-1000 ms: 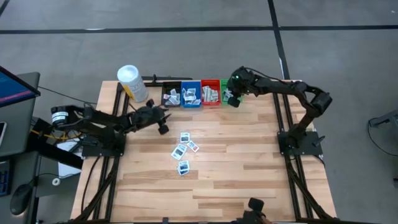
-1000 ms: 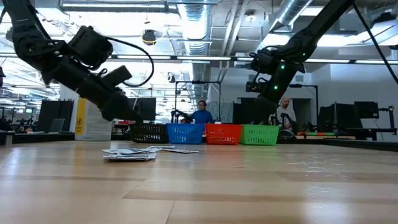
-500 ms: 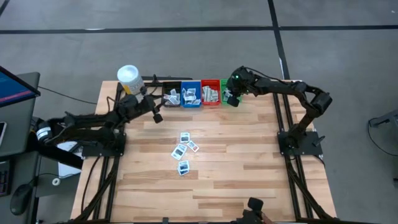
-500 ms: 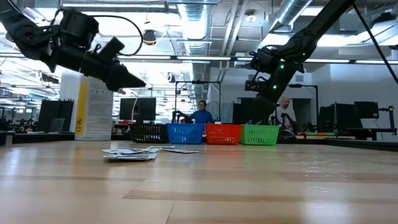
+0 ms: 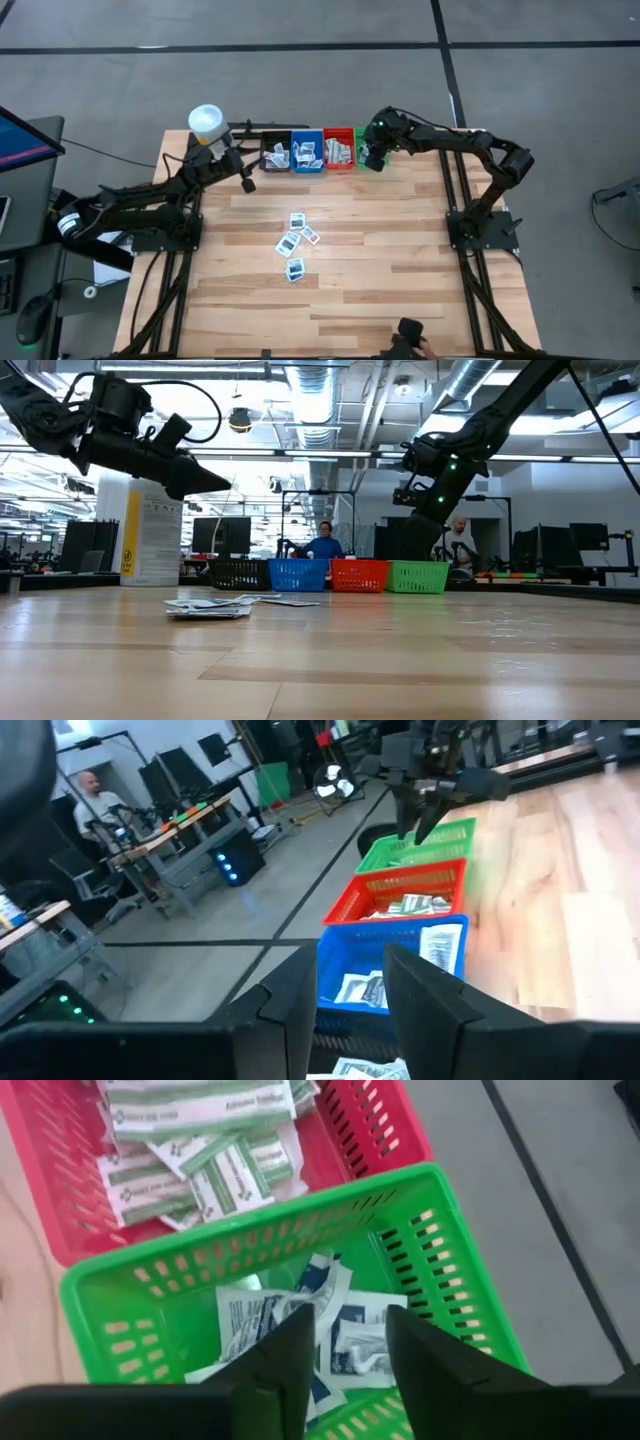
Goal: Pick & Place First Aid Supplies
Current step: Put the blue alcohol pad into the green bin
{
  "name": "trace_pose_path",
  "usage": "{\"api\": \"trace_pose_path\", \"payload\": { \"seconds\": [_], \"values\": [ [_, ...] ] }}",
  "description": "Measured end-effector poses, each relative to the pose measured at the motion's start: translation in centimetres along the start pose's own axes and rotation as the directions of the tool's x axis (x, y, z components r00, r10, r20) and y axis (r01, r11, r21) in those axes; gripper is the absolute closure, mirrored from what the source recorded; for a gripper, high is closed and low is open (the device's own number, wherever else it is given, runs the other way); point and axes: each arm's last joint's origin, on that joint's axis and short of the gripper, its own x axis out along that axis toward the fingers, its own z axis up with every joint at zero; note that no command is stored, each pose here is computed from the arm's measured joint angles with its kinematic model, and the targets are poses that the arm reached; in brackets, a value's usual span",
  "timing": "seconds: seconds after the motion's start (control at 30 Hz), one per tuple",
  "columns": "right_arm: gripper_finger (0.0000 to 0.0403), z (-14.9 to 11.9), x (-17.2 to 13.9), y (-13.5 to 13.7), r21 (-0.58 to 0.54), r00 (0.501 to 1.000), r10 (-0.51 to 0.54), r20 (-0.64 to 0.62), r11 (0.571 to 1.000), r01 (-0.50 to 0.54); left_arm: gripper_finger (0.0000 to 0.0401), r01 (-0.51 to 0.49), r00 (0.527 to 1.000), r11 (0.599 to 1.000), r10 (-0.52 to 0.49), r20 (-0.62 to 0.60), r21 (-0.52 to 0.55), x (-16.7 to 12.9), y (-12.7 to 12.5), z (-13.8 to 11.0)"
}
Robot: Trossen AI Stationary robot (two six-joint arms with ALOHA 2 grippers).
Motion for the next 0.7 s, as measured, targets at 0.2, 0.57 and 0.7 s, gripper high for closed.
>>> {"api": "trace_pose_path", "payload": {
  "seconds": [0.2, 0.57, 0.7],
  "values": [
    [0.0263, 0.1, -0.1, 0.5, 0.008, 0.999, -0.031, -0.032, 0.999, 0.031, 0.0284, 0.102, 0.993, 0.995, -0.101, 0.068, -0.009, 0.1, -0.1, 0.5],
    [0.0286, 3.8, -4.0, 7.1, -0.110, 0.990, 0.058, 0.127, 0.993, -0.044, 0.0284, 0.359, 0.933, 0.911, -0.347, 0.096, -0.202, 0.0, -1.6, 0.2],
    [0.0284, 4.8, -4.8, 10.4, -0.152, 0.970, 0.146, 0.195, 0.981, -0.118, 0.0284, 0.489, 0.872, 0.844, -0.464, 0.156, -0.221, -0.2, -3.0, 0.9]
  ]
}}
